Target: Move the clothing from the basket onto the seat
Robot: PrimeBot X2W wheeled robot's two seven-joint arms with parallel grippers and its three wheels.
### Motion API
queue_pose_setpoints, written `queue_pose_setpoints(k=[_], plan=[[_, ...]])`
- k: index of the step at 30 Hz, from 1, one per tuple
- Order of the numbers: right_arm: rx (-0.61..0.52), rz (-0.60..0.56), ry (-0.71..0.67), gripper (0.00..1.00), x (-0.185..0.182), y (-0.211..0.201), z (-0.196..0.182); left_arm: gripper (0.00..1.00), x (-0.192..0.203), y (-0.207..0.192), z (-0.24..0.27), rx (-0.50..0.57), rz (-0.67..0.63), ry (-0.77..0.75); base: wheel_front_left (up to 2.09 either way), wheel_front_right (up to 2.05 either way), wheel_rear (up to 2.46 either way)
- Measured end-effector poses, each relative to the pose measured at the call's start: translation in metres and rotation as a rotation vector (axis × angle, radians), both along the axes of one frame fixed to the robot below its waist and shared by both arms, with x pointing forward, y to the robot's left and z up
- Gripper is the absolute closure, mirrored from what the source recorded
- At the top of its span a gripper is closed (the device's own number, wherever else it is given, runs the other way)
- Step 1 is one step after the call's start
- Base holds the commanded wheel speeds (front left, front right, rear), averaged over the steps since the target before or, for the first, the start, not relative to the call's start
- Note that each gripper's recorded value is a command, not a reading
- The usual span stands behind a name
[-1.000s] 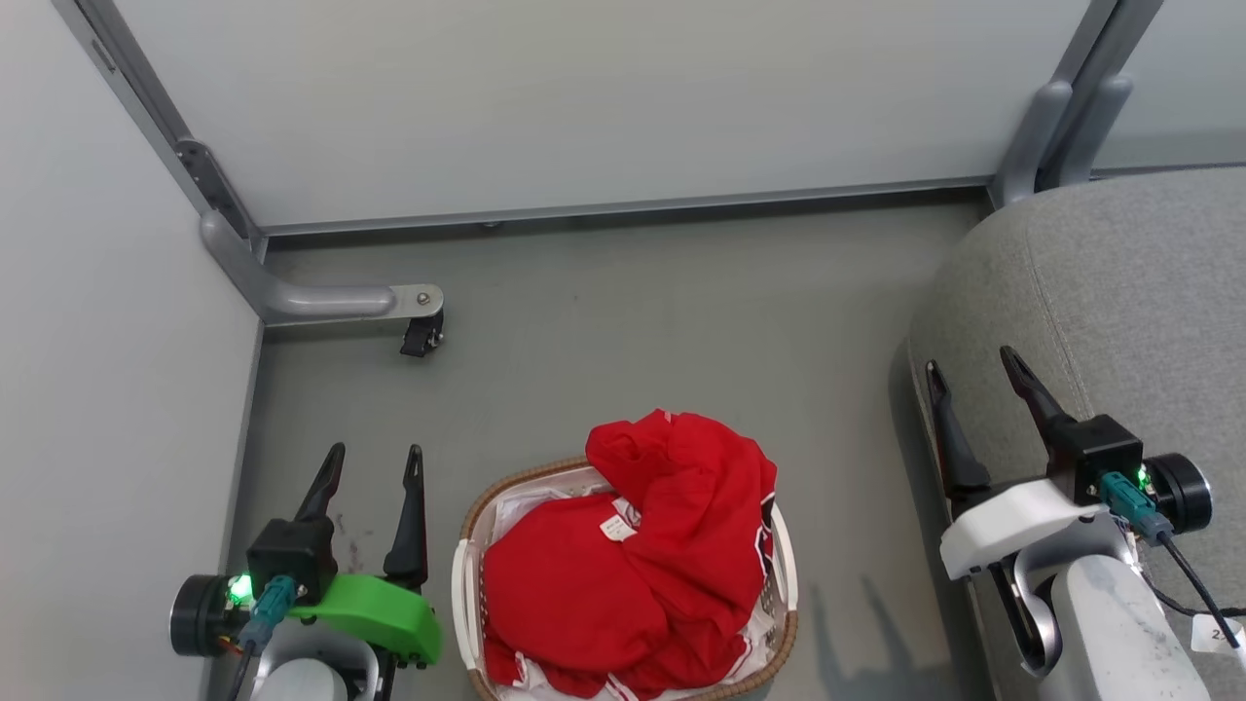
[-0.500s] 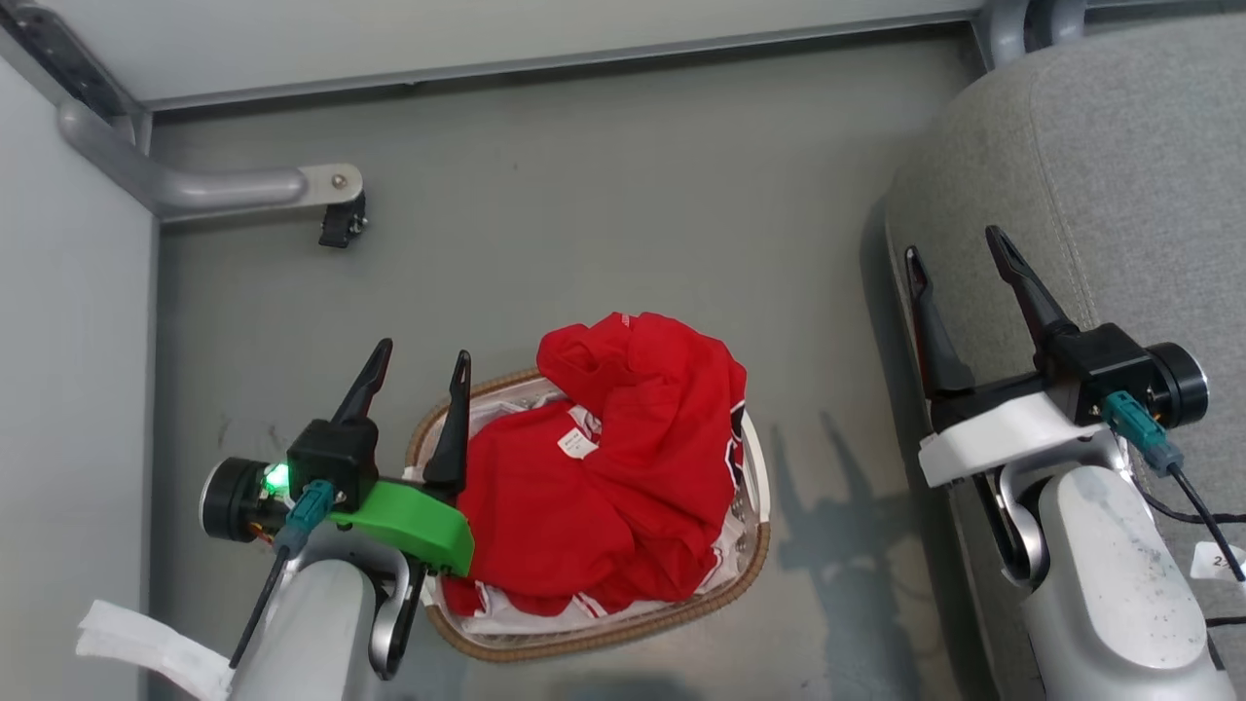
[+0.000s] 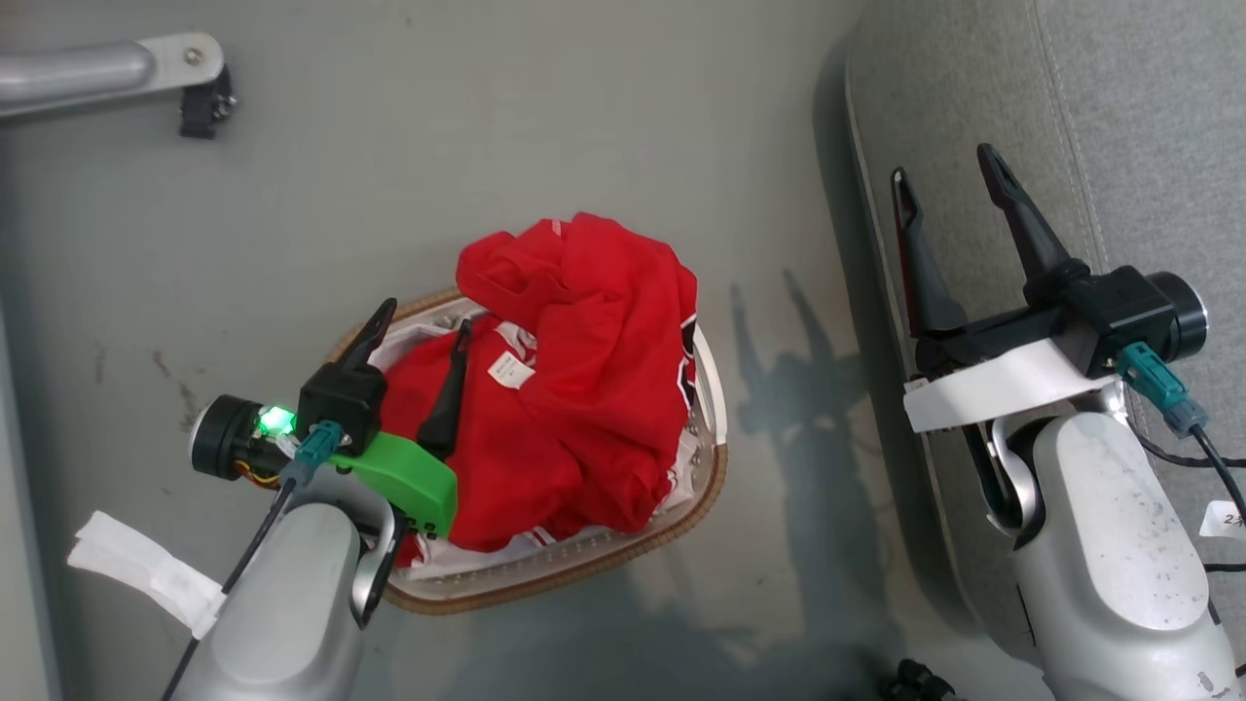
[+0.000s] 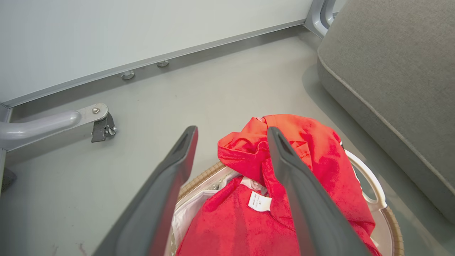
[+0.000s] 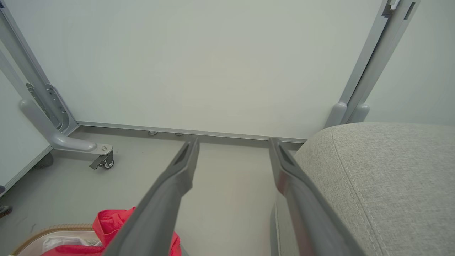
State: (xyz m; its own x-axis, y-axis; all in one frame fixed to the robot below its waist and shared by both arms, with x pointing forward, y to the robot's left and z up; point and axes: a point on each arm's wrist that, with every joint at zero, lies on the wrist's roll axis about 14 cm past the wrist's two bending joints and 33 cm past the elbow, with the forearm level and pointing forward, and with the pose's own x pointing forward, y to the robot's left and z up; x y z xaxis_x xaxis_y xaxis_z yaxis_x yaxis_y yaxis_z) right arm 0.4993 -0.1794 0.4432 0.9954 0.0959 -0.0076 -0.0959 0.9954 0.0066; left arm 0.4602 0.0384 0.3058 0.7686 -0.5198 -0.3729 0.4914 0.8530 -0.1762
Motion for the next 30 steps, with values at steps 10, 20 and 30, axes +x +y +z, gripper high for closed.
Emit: queue_pose_setpoints(k=[10,20,30], plan=[[0.001,-0.026,0.078,0.0,0.005,-0.012,-0.039,0.0,-0.006,-0.013,-0.063,0.033,-0.096,0.128,0.0,0.0,0.0],[-0.005,-0.046,0.152,0.0,0.004,-0.021,-0.074,0.0,-0.022,-0.029,-0.114,0.094,-0.261,0.212,0.0,0.0,0.0],[-0.01,-0.049,0.226,0.0,-0.004,-0.024,-0.104,0.0,-0.025,-0.027,-0.156,0.187,-0.365,0.255,0.0,0.0,0.0]])
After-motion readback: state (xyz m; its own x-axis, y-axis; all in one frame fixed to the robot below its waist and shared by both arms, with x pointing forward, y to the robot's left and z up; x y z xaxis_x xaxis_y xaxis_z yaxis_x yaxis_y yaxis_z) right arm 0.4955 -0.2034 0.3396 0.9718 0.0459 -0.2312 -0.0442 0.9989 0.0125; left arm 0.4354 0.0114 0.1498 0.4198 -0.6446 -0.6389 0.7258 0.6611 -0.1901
